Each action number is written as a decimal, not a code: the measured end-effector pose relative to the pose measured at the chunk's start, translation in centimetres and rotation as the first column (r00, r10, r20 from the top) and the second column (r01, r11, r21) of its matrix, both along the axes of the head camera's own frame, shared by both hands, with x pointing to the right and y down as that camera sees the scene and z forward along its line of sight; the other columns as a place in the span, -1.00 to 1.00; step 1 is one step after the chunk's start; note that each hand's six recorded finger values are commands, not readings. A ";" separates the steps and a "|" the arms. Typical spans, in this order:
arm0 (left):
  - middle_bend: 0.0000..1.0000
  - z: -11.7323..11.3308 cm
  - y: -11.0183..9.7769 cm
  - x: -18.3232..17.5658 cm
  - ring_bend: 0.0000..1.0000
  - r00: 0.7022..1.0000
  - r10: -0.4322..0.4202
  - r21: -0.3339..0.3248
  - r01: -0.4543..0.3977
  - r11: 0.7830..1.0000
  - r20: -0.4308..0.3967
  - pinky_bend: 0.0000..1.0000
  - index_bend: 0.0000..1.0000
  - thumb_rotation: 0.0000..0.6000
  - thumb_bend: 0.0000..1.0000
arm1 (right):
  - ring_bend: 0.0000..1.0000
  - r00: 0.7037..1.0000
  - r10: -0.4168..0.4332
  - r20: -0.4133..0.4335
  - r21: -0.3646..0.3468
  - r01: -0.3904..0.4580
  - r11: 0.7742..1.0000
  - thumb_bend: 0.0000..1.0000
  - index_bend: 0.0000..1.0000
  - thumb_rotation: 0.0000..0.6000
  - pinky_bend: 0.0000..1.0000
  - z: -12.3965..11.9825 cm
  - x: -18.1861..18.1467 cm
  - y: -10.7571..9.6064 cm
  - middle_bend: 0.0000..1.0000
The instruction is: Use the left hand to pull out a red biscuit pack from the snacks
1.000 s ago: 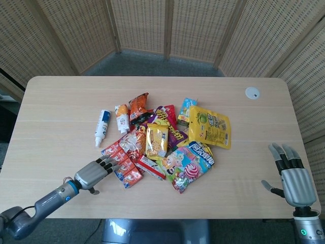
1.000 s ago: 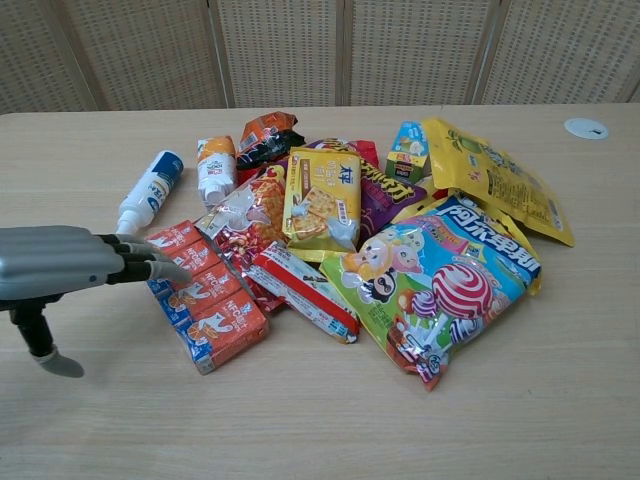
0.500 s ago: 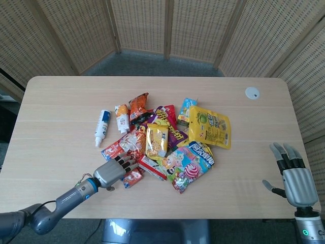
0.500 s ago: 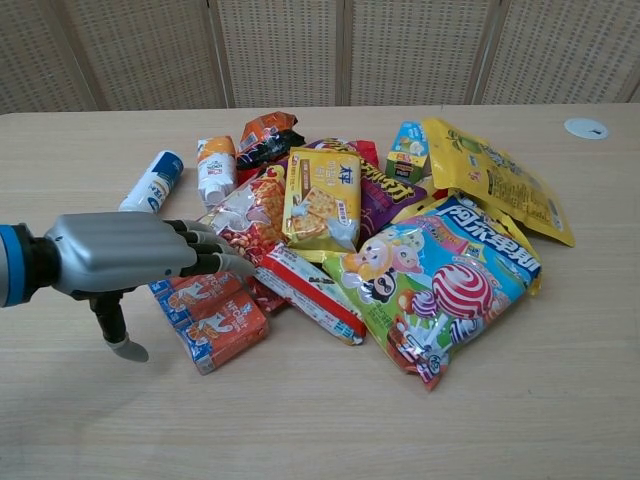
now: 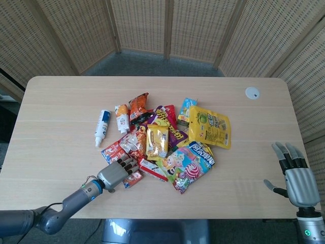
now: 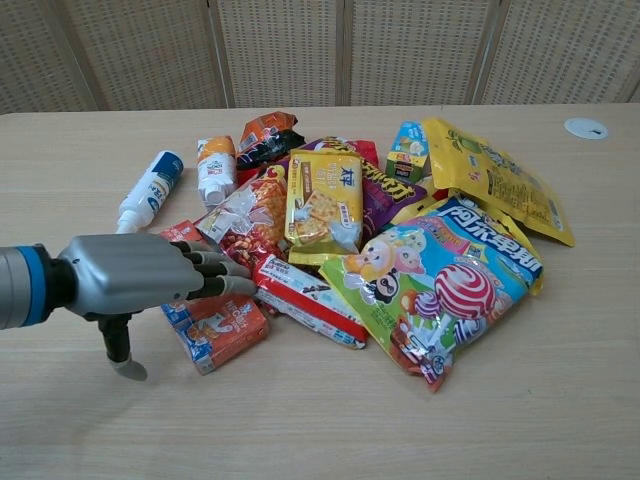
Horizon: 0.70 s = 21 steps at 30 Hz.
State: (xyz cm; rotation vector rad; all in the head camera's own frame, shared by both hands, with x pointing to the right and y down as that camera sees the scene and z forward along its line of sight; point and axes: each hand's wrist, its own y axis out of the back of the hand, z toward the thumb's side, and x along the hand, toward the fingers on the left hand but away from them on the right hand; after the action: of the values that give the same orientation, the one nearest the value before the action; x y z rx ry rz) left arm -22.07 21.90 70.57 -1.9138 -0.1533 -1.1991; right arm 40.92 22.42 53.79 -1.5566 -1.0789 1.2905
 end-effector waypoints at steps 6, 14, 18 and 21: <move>-1.00 -1.0 0.5 -2.3 -1.00 0.999 0.019 -0.010 -0.019 1.000 0.047 -1.00 -0.92 1.00 -1.00 | -1.00 1.000 0.000 0.002 0.000 0.000 1.000 -1.00 -1.00 1.00 -1.00 -0.1 0.0 0.0 -1.00; -1.00 -2.3 0.1 -6.9 -1.00 0.991 0.013 -0.005 -0.012 1.000 0.132 -1.00 -0.92 1.00 -1.00 | -1.00 1.000 0.010 -0.001 0.006 -0.010 1.000 -1.00 -1.00 1.00 -1.00 -0.2 0.2 -0.1 -1.00; -1.00 -3.1 -0.1 -9.8 -1.00 0.983 0.003 -0.007 -0.001 1.000 0.185 -1.00 -0.92 1.00 -1.00 | -1.00 1.000 0.011 -0.003 0.007 -0.011 1.000 -1.00 -1.00 1.00 -1.00 -0.3 0.2 -0.2 -1.00; -1.00 -3.4 -0.6 -10.6 -1.00 0.982 -0.009 -0.001 0.010 1.000 0.190 -1.00 -0.92 1.00 -1.00 | -1.00 1.000 0.011 -0.002 0.006 -0.011 1.000 -1.00 -1.00 1.00 -1.00 -0.2 0.2 -0.2 -1.00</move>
State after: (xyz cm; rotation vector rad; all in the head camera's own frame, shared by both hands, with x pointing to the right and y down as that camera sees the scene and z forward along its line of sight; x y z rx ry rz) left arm -32.72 21.32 67.14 -1.8014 -0.2475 -1.3880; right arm 41.10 22.26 53.56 -1.5466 -1.0907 1.2950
